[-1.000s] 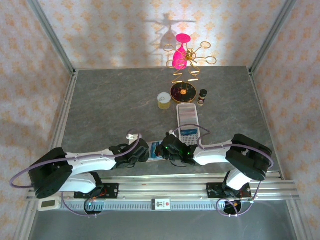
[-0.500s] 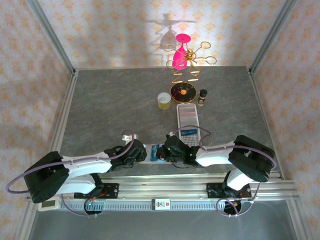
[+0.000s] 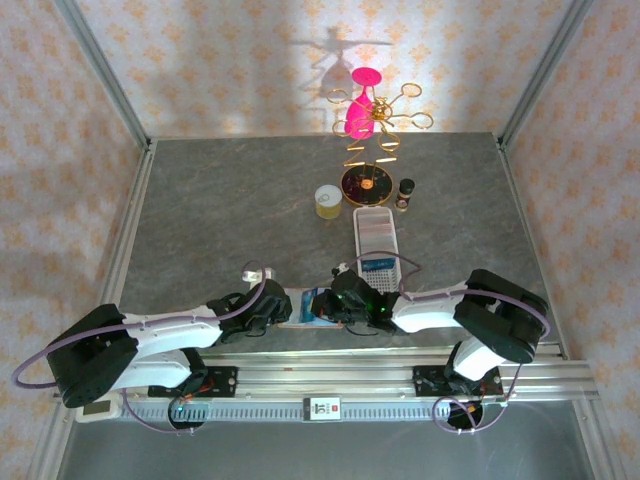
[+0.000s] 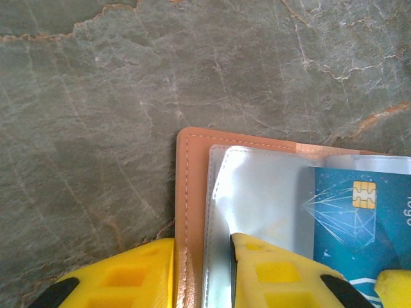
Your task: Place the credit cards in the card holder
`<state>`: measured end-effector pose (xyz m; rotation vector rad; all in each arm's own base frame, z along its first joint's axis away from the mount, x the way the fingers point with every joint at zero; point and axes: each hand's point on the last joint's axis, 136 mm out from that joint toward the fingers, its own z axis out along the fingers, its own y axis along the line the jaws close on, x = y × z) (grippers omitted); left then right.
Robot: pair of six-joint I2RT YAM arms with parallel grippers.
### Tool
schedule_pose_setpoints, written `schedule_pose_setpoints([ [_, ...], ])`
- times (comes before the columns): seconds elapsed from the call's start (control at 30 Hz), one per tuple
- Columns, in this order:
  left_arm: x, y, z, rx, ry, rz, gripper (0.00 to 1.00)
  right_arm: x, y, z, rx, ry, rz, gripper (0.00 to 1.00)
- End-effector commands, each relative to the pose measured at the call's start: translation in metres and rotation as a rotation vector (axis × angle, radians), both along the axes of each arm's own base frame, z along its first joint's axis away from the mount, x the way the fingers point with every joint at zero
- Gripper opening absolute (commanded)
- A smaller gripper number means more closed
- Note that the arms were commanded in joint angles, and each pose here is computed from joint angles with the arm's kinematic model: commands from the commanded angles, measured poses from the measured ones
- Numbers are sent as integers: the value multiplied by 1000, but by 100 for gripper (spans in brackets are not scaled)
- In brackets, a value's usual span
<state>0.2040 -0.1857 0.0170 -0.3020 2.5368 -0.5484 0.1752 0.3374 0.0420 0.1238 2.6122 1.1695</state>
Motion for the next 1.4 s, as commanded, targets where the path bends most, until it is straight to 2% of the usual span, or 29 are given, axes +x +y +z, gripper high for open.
schedule_pose_setpoints([
  [0.0, -14, 10, -21, 29, 77, -5, 25, 1, 0, -4, -29, -12, 8, 10],
  [0.1, -15, 11, -21, 29, 76, -5, 25, 7, -8, -3, -104, -43, -3, 19],
  [0.2, -16, 12, -21, 31, 76, -4, 25, 11, -16, 0, -167, -69, -15, 38],
  [0.23, -16, 12, -22, 31, 76, -5, 25, 12, -17, 0, -181, -74, -15, 41],
  [0.4, -18, 10, -24, 25, 88, -16, 24, 11, -17, -5, -216, -73, -2, 39],
  [0.63, -19, 4, -25, 5, 93, -39, 24, 12, -4, -11, -240, -67, 25, 21],
  [0.73, -20, 2, -24, -8, 94, -47, 24, 13, 4, -10, -244, -74, 39, 19],
  [0.9, -21, 0, -23, -21, 93, -50, 24, 14, 11, -11, -250, -73, 53, 20],
  [1.0, -21, 2, -24, -15, 96, -46, 24, 18, 4, -8, -284, -90, 38, 29],
  [1.2, -21, 2, -25, -15, 96, -48, 25, 20, -12, 2, -346, -118, 16, 40],
  [1.3, -21, 1, -25, -19, 99, -51, 25, 19, -18, 1, -373, -119, 13, 39],
  [1.37, -21, 0, -26, -20, 98, -53, 25, 19, -19, -1, -379, -117, 13, 32],
])
